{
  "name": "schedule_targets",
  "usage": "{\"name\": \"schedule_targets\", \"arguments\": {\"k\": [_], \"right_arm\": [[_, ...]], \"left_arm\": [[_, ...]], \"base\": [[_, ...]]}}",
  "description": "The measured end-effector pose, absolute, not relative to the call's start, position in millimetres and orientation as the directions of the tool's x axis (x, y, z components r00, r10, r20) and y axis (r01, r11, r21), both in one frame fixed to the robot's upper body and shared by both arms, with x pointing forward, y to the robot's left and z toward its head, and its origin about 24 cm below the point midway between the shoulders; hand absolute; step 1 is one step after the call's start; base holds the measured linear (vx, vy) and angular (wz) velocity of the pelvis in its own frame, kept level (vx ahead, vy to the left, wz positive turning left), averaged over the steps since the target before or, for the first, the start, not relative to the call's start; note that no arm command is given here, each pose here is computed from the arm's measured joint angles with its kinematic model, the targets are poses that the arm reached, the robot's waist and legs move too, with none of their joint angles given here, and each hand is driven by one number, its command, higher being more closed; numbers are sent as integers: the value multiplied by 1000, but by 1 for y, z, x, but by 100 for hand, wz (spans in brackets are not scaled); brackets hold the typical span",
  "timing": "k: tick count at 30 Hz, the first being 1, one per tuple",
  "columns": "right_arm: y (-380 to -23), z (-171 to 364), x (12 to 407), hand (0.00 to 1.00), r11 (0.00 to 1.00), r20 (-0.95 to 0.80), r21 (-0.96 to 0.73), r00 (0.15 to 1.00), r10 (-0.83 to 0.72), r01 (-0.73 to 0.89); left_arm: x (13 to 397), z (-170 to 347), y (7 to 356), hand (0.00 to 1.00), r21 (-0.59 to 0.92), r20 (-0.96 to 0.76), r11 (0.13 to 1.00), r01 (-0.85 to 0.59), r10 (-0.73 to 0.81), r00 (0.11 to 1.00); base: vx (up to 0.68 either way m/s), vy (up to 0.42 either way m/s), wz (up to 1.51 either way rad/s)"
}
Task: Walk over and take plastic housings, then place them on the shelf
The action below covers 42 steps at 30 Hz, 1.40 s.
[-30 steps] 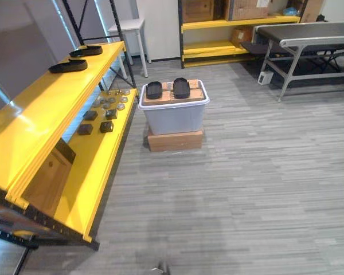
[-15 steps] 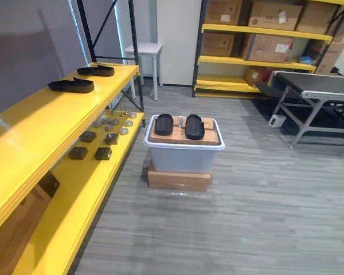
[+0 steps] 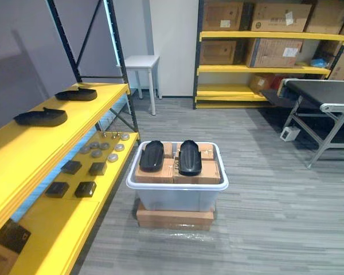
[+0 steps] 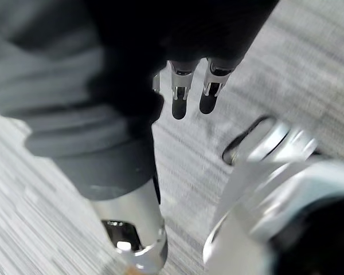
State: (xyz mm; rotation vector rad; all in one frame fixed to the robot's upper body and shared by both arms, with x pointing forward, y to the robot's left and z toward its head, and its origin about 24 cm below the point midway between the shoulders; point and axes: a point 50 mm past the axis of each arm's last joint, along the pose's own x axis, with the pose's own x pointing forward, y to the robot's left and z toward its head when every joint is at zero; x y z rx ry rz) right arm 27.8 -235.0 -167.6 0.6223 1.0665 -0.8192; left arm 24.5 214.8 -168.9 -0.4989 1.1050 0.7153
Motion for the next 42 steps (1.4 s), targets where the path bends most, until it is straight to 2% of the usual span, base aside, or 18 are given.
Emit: {"name": "schedule_targets", "arguments": {"k": [1,2,3,4,6,9,11,13,16,20,25,29,32,34,37,42], "right_arm": [[-239,-166,32,0,571,-922,54,260,-285,819],[-233,-167,41,0,618,-921,60,282,-269,784],[-225,-167,50,0,699,-922,59,308,-236,713],[-223,-166,55,0,733,-918,56,324,-229,677],[-224,-154,88,0,842,-861,36,444,-247,539],[-223,-113,148,0,944,-672,-40,690,-268,328],[-222,-92,165,0,956,-568,-104,773,-283,274],[-219,-71,174,0,956,-464,-162,836,-293,245],[-219,-56,175,0,944,-392,-217,864,-316,247],[-220,-17,196,0,900,-208,-384,931,-300,204],[-219,6,216,0,871,-78,-412,942,-326,267],[-208,49,262,0,862,114,-356,932,-343,361],[-203,102,310,0,841,284,-290,880,-381,457],[-214,143,340,0,796,358,-252,817,-452,551],[-236,184,360,0,727,424,-231,740,-523,647],[-270,226,362,0,623,499,-202,627,-598,755]], "left_arm": [[22,-170,213,0,-11,-930,690,-724,259,261],[20,-169,219,0,13,-931,713,-701,264,251],[28,-168,225,0,24,-924,755,-656,268,274],[34,-166,230,0,30,-916,771,-636,275,291],[50,-163,233,0,30,-902,813,-581,273,335],[62,-160,234,0,49,-890,866,-498,265,372],[69,-158,235,0,57,-879,887,-459,263,399],[83,-152,238,0,43,-843,877,-479,289,453],[97,-145,245,0,26,-804,860,-509,321,500],[84,-156,213,0,-40,-847,845,-533,254,467],[93,-155,206,0,-63,-839,856,-513,233,492],[120,-148,204,0,-61,-802,891,-450,225,554],[149,-138,201,0,-59,-753,913,-404,225,618],[168,-130,196,0,-66,-715,927,-370,215,666],[176,-126,194,0,-69,-696,925,-374,224,682],[183,-123,195,0,-57,-681,931,-361,228,696]], "base": [[591,268,-38],[517,219,3],[439,157,24],[534,219,51],[535,266,8],[361,146,-7],[414,-6,29],[335,-152,66],[302,-232,66],[247,-206,2],[87,-22,25],[-52,70,23],[-149,47,22],[-155,37,17],[-106,30,5],[-48,24,4]]}}
